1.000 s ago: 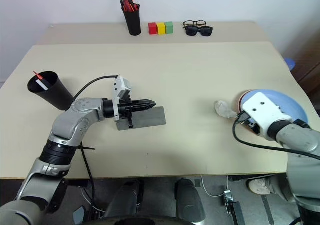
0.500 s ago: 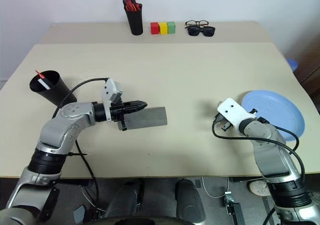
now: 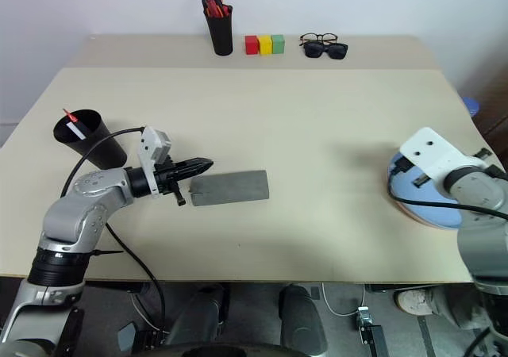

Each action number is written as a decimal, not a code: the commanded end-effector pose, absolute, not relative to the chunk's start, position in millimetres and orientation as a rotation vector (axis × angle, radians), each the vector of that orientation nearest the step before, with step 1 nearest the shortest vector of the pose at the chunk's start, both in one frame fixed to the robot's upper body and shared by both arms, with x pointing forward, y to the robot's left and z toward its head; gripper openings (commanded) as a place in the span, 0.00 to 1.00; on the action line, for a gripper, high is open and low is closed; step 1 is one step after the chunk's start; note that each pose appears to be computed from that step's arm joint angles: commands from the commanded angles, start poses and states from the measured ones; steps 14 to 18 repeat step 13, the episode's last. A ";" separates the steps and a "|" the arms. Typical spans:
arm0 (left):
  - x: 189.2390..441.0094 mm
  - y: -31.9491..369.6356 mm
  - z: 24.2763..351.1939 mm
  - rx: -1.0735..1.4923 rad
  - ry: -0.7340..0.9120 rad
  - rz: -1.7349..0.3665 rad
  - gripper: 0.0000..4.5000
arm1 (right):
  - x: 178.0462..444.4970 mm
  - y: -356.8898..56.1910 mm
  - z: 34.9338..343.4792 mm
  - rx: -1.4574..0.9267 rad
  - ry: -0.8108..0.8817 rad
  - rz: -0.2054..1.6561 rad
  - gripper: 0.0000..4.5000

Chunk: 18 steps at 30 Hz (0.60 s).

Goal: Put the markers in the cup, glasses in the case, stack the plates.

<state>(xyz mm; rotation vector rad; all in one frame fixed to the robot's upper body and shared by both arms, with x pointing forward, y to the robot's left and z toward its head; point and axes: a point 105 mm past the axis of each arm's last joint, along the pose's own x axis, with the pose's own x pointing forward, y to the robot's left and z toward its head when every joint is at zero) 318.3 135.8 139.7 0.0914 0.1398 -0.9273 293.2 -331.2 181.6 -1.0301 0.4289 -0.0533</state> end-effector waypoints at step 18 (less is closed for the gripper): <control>283.6 230.0 132.3 0.255 0.060 -0.474 0.00 | 317.8 -204.9 185.8 -0.459 0.056 0.557 0.78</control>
